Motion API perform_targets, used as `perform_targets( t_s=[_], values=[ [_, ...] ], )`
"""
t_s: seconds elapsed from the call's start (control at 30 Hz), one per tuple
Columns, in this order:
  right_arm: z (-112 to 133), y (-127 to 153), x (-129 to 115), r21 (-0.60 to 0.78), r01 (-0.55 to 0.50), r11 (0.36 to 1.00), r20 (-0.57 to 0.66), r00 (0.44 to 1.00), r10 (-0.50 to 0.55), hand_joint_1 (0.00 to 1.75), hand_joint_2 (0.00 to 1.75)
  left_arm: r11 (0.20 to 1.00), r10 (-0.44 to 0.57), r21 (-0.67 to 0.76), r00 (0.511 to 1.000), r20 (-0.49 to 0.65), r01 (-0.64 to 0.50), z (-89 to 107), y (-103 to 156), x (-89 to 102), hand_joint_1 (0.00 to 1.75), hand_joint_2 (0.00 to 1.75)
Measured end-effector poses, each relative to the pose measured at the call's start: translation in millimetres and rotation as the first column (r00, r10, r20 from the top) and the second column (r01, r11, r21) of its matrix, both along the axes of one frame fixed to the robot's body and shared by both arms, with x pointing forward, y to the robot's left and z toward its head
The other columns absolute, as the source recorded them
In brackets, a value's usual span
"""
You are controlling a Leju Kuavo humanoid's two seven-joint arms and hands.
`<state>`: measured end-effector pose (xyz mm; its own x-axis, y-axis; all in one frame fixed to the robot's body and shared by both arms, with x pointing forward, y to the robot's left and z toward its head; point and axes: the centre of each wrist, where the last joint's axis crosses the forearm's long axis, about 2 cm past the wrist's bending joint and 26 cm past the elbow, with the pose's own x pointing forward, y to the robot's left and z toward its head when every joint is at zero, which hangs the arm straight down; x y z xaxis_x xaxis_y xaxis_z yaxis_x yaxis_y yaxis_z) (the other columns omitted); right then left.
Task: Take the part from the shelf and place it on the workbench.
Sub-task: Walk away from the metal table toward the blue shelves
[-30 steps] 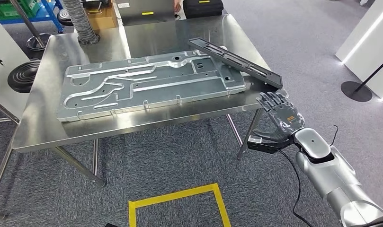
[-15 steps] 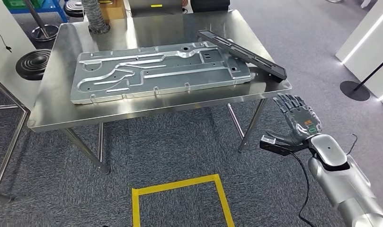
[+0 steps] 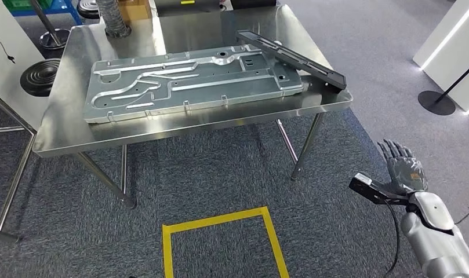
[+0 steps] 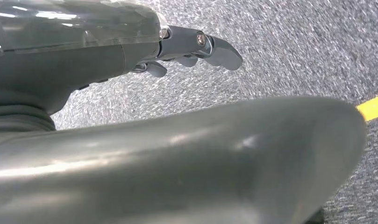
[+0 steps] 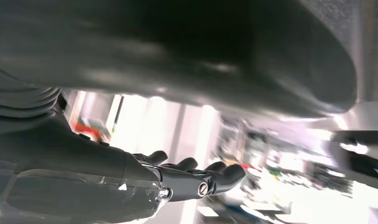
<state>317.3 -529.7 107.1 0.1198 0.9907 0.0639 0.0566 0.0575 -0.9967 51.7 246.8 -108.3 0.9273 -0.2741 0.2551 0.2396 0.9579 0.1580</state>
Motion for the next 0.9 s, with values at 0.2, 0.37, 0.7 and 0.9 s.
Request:
perform_targets(
  t_s=[0.2,0.37,0.7,0.9],
  values=[
    [-56,15,-36,0.270,0.136,0.953,-0.058,0.990,-0.125,0.00,0.00,1.000,0.018,0.009,1.000,0.002,-0.018,-0.2,0,-1.6,0.00,0.00],
    [-107,45,-76,0.500,0.305,0.811,-0.214,0.950,-0.226,0.00,0.00,1.000,0.023,0.015,1.000,0.003,-0.023,0.1,-1,-0.8,0.00,0.00],
    [-186,136,-172,0.713,0.619,0.328,-0.583,0.784,-0.212,0.00,0.00,1.000,0.014,0.022,1.000,-0.006,-0.014,0.2,-3,-0.8,0.00,0.00],
    [-204,190,-207,0.679,0.733,-0.040,-0.725,0.660,-0.199,0.00,0.00,1.000,-0.012,0.028,1.000,0.000,0.012,0.6,-3,1.5,0.00,0.00]
  ],
)
